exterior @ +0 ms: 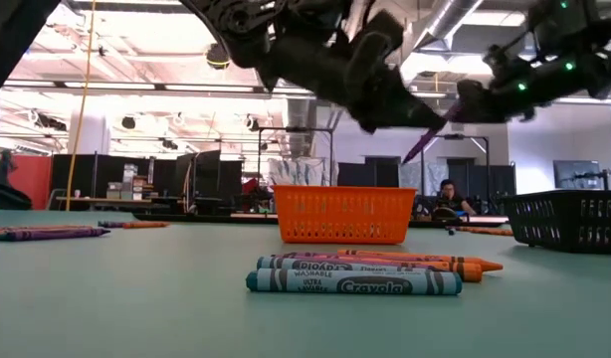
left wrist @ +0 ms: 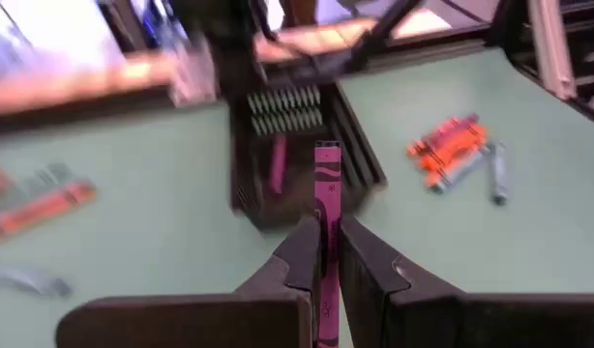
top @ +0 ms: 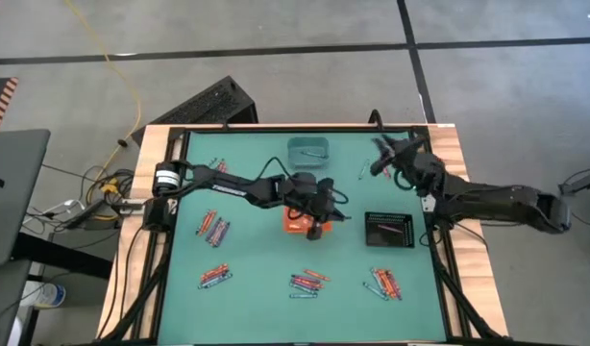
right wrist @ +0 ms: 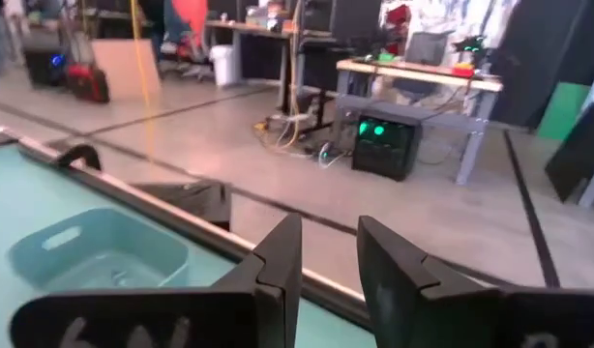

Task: Sort crayons
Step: Put the violet crayon into the black bin

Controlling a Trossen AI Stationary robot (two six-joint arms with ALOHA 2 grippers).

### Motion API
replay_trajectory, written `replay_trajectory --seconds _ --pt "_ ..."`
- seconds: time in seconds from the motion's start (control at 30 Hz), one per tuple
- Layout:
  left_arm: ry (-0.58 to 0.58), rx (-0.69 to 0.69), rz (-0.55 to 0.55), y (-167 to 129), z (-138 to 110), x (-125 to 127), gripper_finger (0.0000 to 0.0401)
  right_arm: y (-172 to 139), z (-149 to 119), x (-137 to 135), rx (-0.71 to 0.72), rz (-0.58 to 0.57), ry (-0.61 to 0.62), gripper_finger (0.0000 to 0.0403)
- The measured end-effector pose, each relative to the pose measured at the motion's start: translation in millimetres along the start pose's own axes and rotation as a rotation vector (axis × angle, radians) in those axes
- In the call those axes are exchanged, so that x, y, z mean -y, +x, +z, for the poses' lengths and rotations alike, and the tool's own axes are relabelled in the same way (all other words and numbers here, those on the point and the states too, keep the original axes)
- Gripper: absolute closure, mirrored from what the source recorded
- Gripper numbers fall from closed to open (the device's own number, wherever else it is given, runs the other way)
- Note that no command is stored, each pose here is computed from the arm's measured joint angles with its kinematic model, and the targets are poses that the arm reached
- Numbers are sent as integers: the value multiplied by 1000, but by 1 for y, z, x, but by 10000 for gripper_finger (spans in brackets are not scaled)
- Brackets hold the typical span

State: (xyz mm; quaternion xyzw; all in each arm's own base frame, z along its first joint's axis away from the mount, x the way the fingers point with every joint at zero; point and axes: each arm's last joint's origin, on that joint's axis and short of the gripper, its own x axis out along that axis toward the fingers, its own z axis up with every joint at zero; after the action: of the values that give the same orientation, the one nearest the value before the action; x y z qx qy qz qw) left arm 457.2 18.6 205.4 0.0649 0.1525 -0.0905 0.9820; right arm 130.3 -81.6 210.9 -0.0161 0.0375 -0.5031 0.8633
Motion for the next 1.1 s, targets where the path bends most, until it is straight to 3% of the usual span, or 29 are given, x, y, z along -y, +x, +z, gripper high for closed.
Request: replay_trajectory --seconds 0.23,0.7,1.1 --pt "19 68 30 18 11 -2 389 -5 -12 20 29 -13 114 295" --pt "-31 54 -85 97 21 -12 389 -5 -16 23 -19 -29 83 295" --pt "-20 85 -71 109 18 -14 363 -5 -16 23 -18 -29 74 295"
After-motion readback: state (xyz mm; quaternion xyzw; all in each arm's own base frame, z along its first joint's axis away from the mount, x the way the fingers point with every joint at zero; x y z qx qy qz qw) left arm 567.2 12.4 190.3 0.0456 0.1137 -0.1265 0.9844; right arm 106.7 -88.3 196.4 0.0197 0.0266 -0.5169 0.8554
